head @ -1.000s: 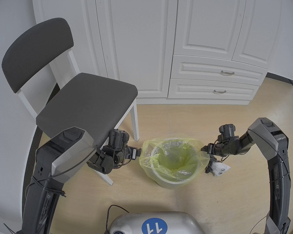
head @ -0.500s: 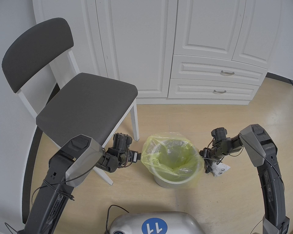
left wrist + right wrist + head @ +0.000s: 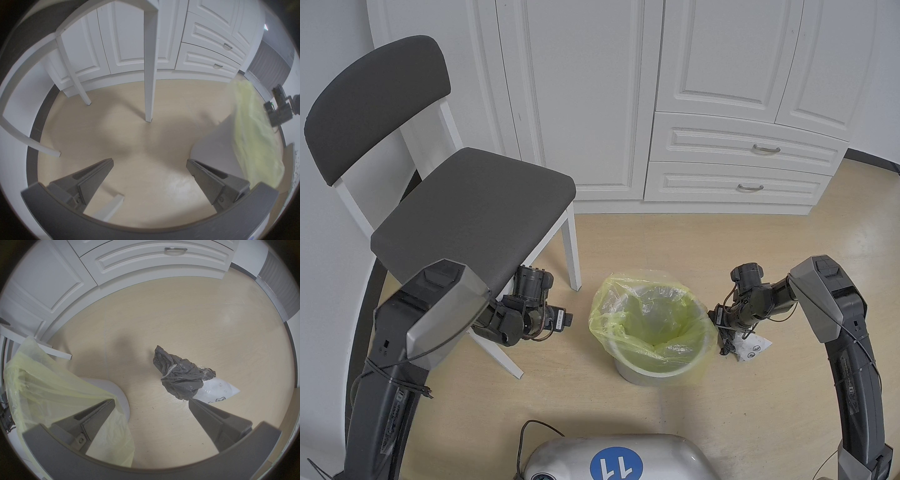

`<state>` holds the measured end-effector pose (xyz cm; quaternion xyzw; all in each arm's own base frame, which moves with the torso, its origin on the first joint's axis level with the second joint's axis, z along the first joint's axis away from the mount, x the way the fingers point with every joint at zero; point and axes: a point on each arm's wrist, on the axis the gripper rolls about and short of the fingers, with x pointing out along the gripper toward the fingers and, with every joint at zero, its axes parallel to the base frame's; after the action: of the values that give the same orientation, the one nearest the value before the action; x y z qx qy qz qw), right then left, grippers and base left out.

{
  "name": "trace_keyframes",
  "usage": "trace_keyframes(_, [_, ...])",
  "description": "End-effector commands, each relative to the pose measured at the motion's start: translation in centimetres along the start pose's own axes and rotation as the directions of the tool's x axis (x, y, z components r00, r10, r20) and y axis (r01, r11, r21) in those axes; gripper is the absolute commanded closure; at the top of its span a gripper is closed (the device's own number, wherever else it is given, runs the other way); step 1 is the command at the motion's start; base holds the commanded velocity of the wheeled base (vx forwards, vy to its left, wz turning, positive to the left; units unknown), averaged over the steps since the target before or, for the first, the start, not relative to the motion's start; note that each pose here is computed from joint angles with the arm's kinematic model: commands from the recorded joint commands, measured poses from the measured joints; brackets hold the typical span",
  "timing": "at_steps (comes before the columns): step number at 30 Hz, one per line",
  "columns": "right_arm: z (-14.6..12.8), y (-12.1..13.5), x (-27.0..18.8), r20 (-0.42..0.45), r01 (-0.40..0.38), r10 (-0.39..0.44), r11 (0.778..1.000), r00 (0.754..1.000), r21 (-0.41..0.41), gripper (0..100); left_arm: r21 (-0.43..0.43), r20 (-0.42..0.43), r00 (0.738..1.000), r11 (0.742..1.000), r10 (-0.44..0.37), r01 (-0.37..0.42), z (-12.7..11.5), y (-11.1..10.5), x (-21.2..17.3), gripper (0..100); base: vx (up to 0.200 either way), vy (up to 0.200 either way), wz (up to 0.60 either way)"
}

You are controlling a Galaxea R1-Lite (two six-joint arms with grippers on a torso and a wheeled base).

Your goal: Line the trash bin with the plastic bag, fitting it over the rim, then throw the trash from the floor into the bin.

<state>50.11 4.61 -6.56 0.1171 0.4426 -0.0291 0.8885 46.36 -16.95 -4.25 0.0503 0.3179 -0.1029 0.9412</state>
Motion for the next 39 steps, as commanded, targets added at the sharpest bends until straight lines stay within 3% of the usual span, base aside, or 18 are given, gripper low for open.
trace_keyframes(1, [0.9, -0.3, -1.1, 0.021, -0.007, 0.007, 1.0, 1.0, 0.013, 0, 0.032, 0.049, 0.998, 0.999, -0.032, 0.031, 3.7, 0.0, -9.6, 0, 0.0, 0.0, 0.0])
trace_keyframes(4, [0.9, -0.3, -1.1, 0.019, -0.007, 0.007, 1.0, 1.0, 0.013, 0, 0.047, 0.05, 0.996, 0.997, -0.069, 0.066, 3.7, -0.8, -10.8, 0, 0.0, 0.0, 0.0])
trace_keyframes(5, [0.8, -0.3, -1.0, 0.018, -0.006, 0.006, 1.0, 1.0, 0.013, 0, 0.063, 0.069, 0.989, 0.99, -0.13, 0.126, 3.8, -2.1, -12.3, 0, 0.0, 0.0, 0.0])
trace_keyframes(8, [0.8, -0.3, -1.1, 0.017, -0.006, 0.006, 1.0, 1.0, 0.013, 0, 0.066, 0.08, 0.986, 0.988, -0.145, 0.14, 3.9, -2.5, -12.5, 0, 0.0, 0.0, 0.0])
trace_keyframes(10, [0.7, -0.4, -1.2, 0.016, -0.007, 0.006, 1.0, 1.0, 0.024, 0, 0.089, 0.135, 0.973, 0.98, -0.188, 0.177, 4.7, -4.3, -13.4, 0, 0.0, 0.0, 0.0])
trace_keyframes(18, [0.8, -0.3, -1.4, 0.02, -0.01, 0.01, 1.0, 1.0, 0.027, 0, 0.108, 0.139, 0.966, 0.973, -0.219, 0.205, 4.6, -6.3, -11.2, 0, 0.0, 0.0, 0.0])
trace_keyframes(29, [1.0, -0.1, -1.6, 0.027, -0.016, 0.015, 0.999, 1.0, 0.038, 0, 0.112, 0.145, 0.971, 0.979, -0.188, 0.172, 3.0, -8.7, -3.6, 0, 0.0, 0.0, 0.0])
trace_keyframes(39, [1.6, 0.3, -3.1, 0.033, -0.046, 0.044, 0.998, 0.998, 0.038, 0, 0.065, 0.152, 0.984, 0.995, -0.09, 0.081, 2.6, -6.6, 0.6, 0, 0.0, 0.0, 0.0])
